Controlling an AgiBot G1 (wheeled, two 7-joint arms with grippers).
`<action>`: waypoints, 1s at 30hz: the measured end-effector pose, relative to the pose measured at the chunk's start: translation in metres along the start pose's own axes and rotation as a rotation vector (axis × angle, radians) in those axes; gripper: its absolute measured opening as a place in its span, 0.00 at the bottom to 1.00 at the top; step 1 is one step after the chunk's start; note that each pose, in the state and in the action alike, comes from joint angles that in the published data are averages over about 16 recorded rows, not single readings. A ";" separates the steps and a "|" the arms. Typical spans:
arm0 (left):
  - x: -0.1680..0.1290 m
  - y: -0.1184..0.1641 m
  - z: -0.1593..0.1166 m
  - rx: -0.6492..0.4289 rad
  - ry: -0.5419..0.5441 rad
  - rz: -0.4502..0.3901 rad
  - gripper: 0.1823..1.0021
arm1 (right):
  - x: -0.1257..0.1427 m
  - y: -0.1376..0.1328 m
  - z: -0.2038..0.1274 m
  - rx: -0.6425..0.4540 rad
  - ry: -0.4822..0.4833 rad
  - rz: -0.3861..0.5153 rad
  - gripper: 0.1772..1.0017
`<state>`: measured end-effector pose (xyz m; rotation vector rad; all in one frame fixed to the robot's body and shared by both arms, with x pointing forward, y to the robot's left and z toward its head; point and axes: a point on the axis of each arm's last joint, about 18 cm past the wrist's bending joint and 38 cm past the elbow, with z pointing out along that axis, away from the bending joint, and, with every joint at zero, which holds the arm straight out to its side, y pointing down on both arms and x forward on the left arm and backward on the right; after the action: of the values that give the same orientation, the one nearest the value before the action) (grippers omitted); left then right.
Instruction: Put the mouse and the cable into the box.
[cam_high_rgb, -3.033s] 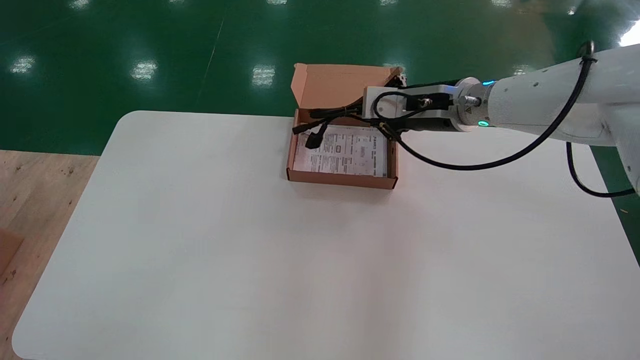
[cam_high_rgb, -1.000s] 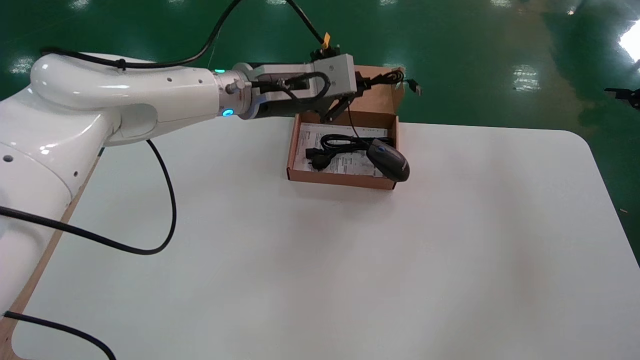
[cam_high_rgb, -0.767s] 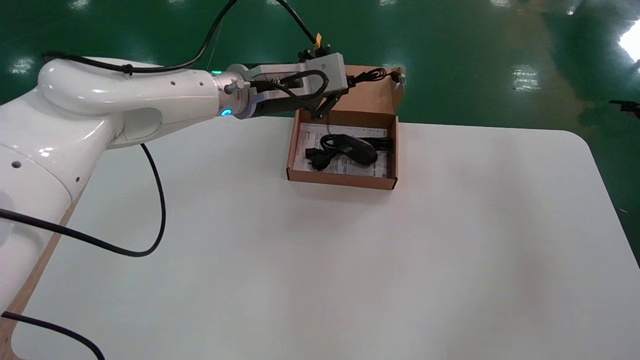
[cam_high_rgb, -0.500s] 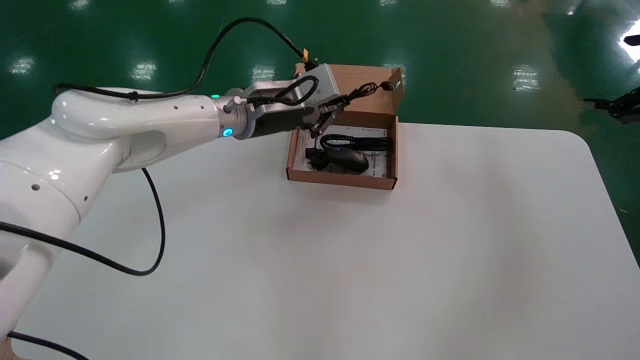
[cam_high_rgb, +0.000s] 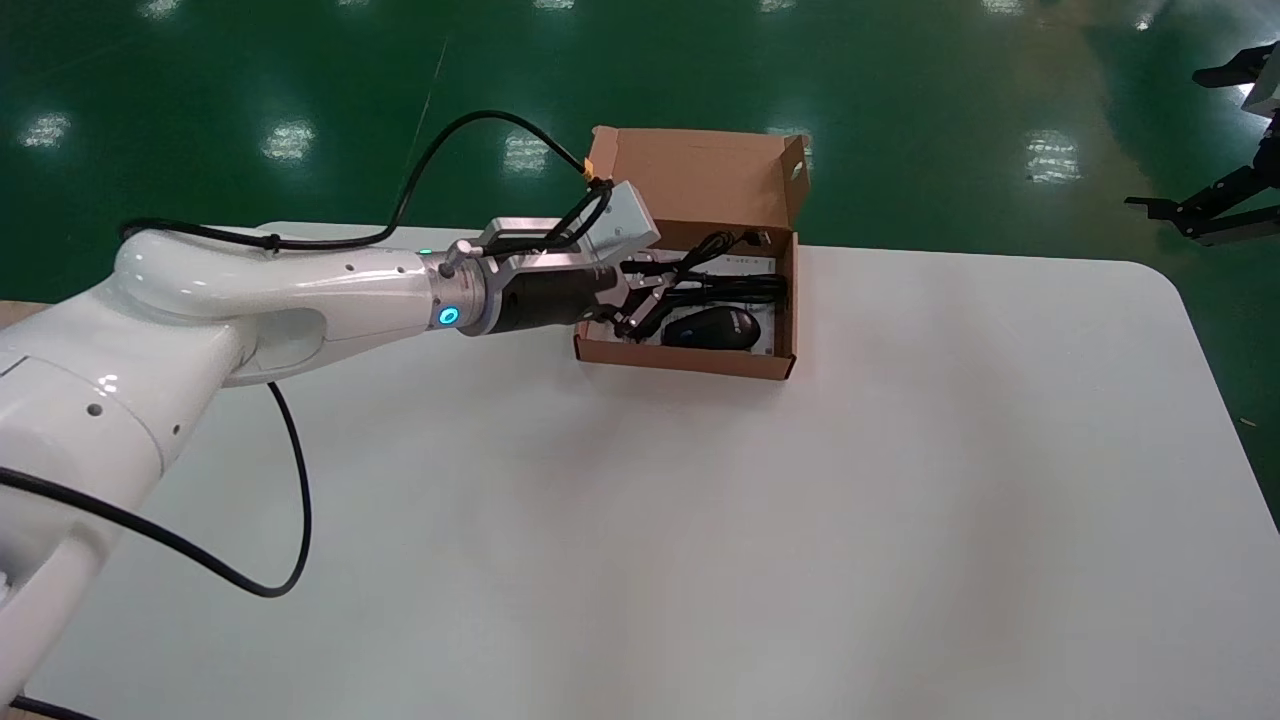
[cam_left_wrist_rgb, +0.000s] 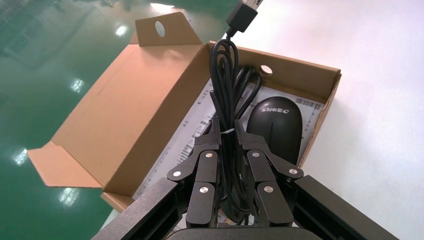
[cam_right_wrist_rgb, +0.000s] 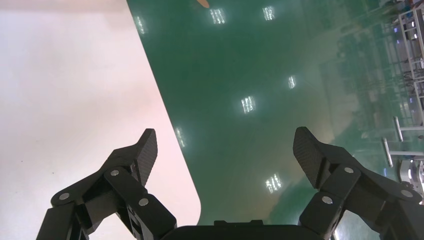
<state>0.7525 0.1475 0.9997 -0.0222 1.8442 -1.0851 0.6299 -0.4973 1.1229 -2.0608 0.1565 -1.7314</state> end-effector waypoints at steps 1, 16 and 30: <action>0.000 0.001 0.000 -0.002 0.001 -0.001 0.06 | 0.000 0.000 0.000 0.001 -0.001 0.000 1.00; 0.010 0.007 -0.019 0.081 0.042 -0.100 0.21 | -0.020 -0.015 0.012 0.120 -0.020 0.070 1.00; 0.023 0.013 -0.076 0.263 0.116 -0.261 0.56 | -0.064 -0.050 0.018 0.348 -0.101 0.204 1.00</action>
<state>0.6892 0.1953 0.9853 -0.0476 1.8205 -1.5336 0.6243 -0.4246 1.0824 -1.8043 0.0289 -1.4162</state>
